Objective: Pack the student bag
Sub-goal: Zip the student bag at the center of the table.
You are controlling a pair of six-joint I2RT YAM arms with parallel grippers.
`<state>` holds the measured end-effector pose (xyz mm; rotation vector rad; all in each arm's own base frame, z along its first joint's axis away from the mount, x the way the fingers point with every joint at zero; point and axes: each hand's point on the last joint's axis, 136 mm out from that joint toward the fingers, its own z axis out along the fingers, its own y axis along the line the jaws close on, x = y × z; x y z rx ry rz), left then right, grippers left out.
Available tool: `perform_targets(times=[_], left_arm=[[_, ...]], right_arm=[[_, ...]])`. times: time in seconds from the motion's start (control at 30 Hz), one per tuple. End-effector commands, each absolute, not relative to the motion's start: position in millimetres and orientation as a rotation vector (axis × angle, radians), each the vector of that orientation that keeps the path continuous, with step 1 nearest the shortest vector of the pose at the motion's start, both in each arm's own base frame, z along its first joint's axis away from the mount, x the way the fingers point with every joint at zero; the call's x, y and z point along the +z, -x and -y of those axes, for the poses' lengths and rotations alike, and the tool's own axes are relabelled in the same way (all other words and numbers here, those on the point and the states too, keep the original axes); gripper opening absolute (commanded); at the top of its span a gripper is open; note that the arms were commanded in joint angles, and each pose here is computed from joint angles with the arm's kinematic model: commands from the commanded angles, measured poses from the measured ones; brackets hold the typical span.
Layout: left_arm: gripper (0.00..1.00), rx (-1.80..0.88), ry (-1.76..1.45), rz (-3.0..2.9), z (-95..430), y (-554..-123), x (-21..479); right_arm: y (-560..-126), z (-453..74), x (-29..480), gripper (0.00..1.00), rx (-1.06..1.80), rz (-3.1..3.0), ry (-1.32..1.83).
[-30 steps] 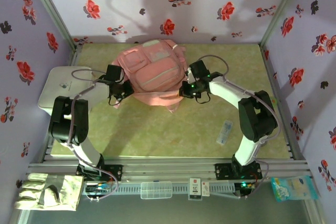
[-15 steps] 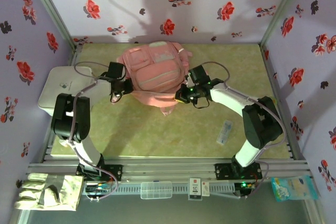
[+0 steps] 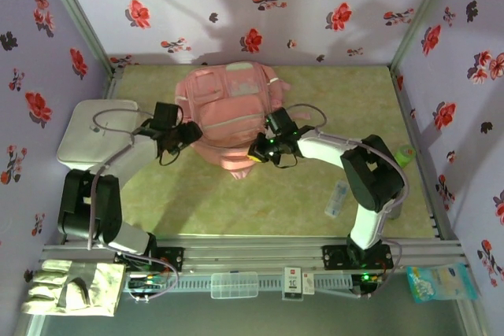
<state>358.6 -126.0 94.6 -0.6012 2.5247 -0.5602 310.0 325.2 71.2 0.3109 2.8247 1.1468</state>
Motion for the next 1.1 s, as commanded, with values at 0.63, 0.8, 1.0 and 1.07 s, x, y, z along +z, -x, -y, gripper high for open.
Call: perform_targets(times=[0.63, 0.8, 1.0, 1.07], left_arm=[[0.25, -0.567, 0.772, -2.577, 161, -365, 26], [0.09, -0.524, 0.749, -2.586, 156, -364, 26], [0.0, -0.461, 0.716, -2.586, 150, -364, 31], [0.0, -0.46, 0.702, -2.583, 150, -365, 33]], right_arm=[[-302, -303, 102, 0.02, 1.074, -2.875, -0.263], [-302, -282, 90, 0.01, 0.897, -2.915, -0.239], [-303, -251, 93, 0.09, 0.688, -2.922, -0.156], [-304, -242, 95, 0.09, 0.644, -2.915, -0.138]])
